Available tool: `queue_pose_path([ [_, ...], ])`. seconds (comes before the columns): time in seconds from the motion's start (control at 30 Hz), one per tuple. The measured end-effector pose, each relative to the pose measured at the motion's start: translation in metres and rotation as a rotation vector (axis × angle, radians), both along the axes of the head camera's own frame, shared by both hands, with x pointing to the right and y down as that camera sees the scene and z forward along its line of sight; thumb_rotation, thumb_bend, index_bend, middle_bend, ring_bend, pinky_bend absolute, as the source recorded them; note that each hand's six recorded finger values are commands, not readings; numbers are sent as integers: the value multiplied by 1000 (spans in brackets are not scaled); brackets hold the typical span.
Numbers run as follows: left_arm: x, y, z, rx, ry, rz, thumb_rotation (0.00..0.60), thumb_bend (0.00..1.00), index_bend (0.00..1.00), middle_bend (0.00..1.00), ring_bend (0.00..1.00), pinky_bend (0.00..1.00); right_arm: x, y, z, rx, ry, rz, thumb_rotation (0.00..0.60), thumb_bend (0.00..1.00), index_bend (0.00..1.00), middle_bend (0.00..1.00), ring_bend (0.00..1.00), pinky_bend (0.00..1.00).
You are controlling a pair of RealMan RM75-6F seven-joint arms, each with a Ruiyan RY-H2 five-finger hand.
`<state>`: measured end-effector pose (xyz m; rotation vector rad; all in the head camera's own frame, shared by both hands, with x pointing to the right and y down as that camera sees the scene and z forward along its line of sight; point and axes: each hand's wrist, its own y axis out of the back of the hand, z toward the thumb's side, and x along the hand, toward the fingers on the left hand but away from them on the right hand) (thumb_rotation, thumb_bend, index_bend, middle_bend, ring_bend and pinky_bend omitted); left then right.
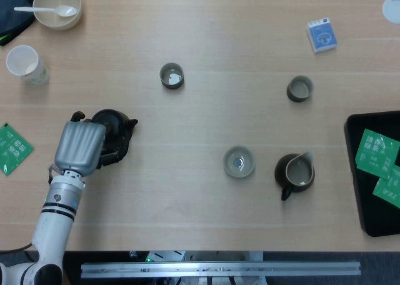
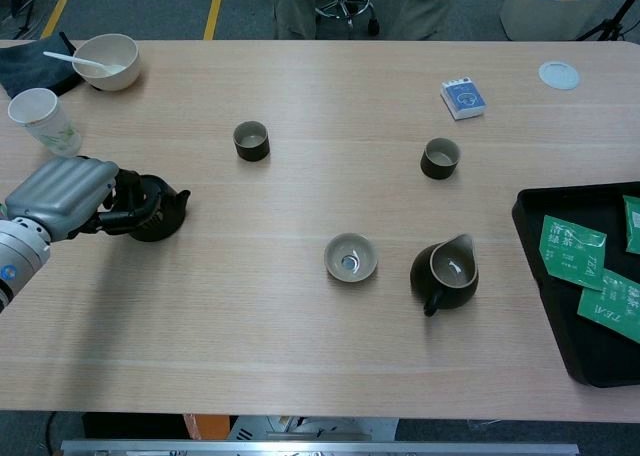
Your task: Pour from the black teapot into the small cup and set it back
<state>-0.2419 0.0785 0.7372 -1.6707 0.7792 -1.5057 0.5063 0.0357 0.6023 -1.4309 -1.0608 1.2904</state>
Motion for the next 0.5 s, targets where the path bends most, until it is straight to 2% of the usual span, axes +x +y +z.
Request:
queue_pose_path([
  [0.5, 2, 9, 5, -17, 1, -6, 67, 340, 460, 535, 446, 228, 1, 2, 0, -3, 2, 1, 600, 433, 264, 312, 194, 126],
])
